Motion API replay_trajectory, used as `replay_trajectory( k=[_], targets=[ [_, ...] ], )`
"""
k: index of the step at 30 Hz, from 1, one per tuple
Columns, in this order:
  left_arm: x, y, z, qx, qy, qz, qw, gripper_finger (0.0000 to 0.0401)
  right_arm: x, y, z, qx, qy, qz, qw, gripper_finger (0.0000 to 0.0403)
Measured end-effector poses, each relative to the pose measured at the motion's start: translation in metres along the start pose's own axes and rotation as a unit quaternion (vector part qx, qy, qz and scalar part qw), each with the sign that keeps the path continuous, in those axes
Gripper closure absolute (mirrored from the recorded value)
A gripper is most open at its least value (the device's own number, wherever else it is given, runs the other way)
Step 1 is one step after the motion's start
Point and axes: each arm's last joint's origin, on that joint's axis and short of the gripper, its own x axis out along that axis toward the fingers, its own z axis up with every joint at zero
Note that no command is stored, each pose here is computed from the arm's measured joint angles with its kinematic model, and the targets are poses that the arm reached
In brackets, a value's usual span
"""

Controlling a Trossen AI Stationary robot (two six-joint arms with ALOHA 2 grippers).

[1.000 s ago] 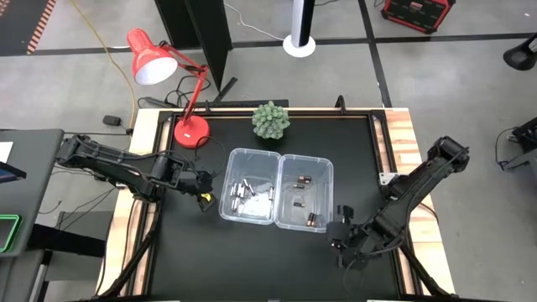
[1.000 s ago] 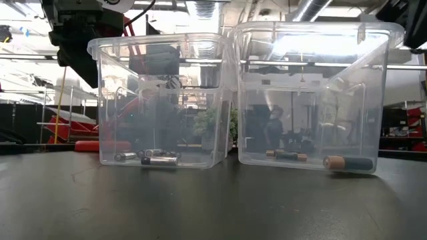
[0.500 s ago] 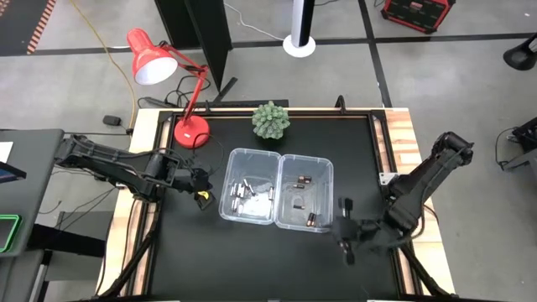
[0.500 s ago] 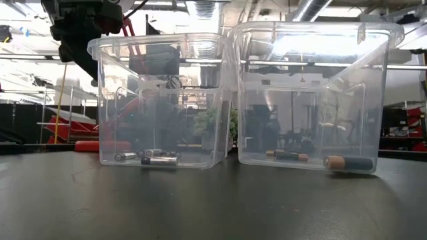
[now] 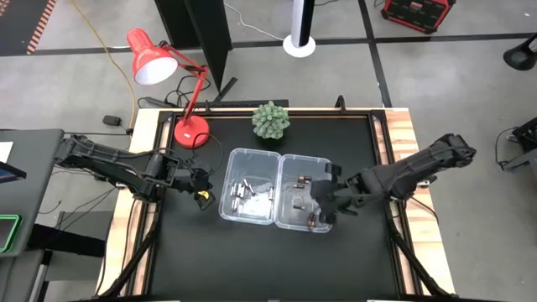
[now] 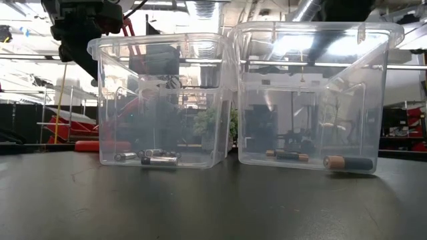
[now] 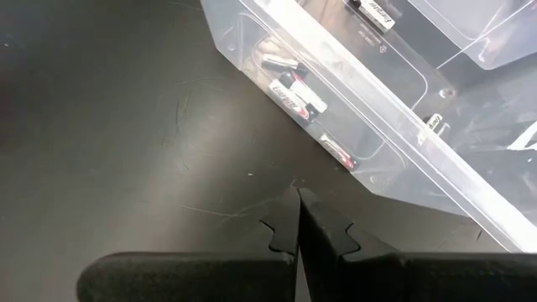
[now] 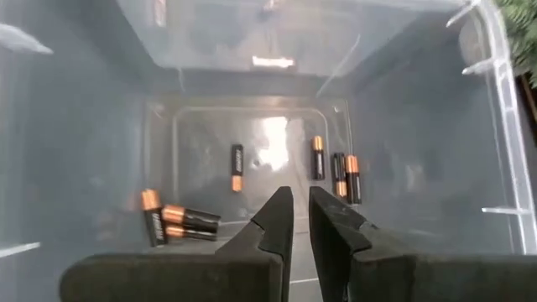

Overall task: Sort batteries
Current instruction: Move the transparent bins to the center

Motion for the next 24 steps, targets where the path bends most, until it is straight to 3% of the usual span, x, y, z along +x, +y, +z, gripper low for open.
replay_trajectory(
  k=[12, 24],
  targets=[
    [0.000, 0.000, 0.000, 0.001, 0.000, 0.001, 1.000, 0.0401, 0.040, -0.011, -0.004, -0.023, 0.126, -0.007, 0.992, 0.0345],
    [0.000, 0.000, 0.000, 0.001, 0.000, 0.001, 1.000, 0.0401, 0.036, -0.013, -0.010, -0.015, 0.151, -0.016, 0.988, 0.0345]
  ],
)
